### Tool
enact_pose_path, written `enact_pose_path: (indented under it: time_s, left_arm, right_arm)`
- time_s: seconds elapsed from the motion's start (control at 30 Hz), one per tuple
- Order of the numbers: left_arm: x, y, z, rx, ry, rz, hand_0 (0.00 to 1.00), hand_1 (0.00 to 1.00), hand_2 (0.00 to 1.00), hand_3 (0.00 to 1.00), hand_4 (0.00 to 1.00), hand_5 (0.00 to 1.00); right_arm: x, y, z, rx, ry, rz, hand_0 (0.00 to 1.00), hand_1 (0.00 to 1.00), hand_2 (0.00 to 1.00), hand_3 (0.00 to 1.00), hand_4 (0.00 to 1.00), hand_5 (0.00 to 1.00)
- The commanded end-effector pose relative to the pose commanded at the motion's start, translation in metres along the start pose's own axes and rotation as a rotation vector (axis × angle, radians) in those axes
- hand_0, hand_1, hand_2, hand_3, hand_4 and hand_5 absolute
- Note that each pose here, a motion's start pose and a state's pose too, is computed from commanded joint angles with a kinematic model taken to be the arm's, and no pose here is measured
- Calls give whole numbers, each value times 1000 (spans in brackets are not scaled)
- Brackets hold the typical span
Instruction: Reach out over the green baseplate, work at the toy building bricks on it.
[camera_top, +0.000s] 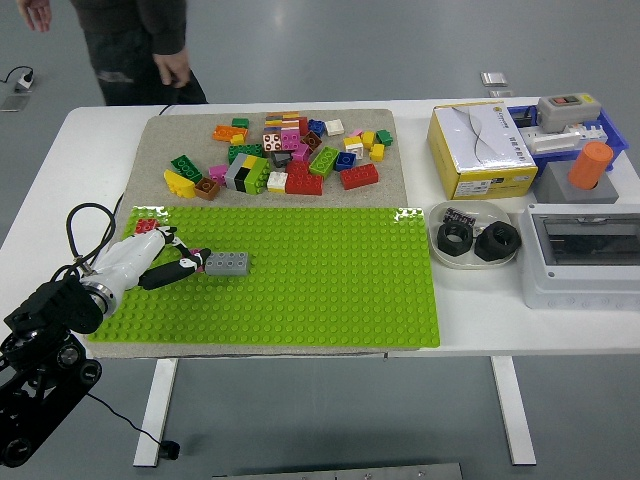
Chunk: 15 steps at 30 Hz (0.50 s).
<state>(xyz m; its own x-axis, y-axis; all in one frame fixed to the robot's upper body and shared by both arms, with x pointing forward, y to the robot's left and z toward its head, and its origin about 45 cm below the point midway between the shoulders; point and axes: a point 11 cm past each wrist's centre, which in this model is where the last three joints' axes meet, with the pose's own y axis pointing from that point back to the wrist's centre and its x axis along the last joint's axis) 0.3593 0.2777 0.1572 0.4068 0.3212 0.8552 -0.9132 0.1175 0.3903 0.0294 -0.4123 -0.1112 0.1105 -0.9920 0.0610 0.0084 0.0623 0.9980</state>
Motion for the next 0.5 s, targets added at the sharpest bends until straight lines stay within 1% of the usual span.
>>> enact_pose_path:
  time_s: [0.27,0.5]
  left_arm:
    - [-2,-1,-1,-3,-8,-3,997,973,956,613,741,998]
    - [-6,0,3,-30,-23,-12,996,972,955,612,743,998]
  right_arm:
    - [0,0,-2,3,0,-1,579,646,707,761,530,998]
    - [0,0,-3,6,0,0,578,646,706,758,528,998]
